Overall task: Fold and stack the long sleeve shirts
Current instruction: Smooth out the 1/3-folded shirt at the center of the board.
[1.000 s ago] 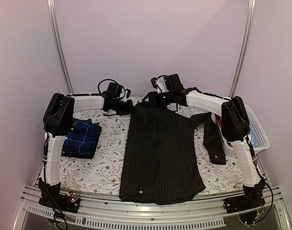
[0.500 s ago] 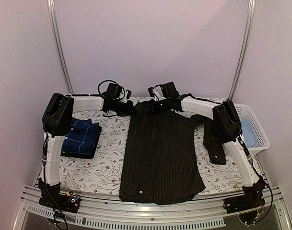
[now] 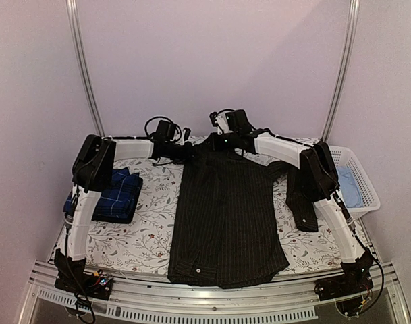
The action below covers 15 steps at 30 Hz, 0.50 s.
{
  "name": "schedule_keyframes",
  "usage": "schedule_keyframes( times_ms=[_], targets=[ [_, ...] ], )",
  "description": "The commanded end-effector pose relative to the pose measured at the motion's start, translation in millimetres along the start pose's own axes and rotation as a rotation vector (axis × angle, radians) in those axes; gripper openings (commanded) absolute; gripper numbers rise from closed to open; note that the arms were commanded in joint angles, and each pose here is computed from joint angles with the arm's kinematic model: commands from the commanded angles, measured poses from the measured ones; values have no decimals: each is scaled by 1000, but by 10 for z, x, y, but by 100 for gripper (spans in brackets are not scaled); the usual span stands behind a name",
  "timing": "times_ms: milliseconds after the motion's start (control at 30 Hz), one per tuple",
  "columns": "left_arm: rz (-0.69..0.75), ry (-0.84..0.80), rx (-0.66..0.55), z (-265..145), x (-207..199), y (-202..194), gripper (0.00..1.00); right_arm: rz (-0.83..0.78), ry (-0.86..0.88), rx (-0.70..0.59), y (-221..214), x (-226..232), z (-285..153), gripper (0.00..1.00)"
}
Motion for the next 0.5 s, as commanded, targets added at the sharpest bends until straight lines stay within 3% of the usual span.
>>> schedule_keyframes(
  times_ms=[0,67,200,367,467],
  targets=[
    [-22,-50,1,124,6,20,16,-49,-86,-18,53,-120,7,12],
    [-15,-53,-13,137,-5,83,23,-61,-93,9,50,-111,-45,25],
    [-17,-77,3,221,13,209,28,-75,-98,39,82,-67,-190,38],
    [27,-84,-40,65,-194,384,34,-75,-107,89,92,4,-436,45],
    [74,43,-75,-62,-251,399,38,-55,-159,142,-35,-30,-580,46]
  ],
)
Point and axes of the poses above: each gripper's point midway between its finger pads, its own z axis out along the fingers, its own x axis along the line the jaws close on, y = z × x, the point moved 6 cm from there along -z, back along the fingers, and after that the axes turned 15 degrees about -z, right-handed, at the moved point
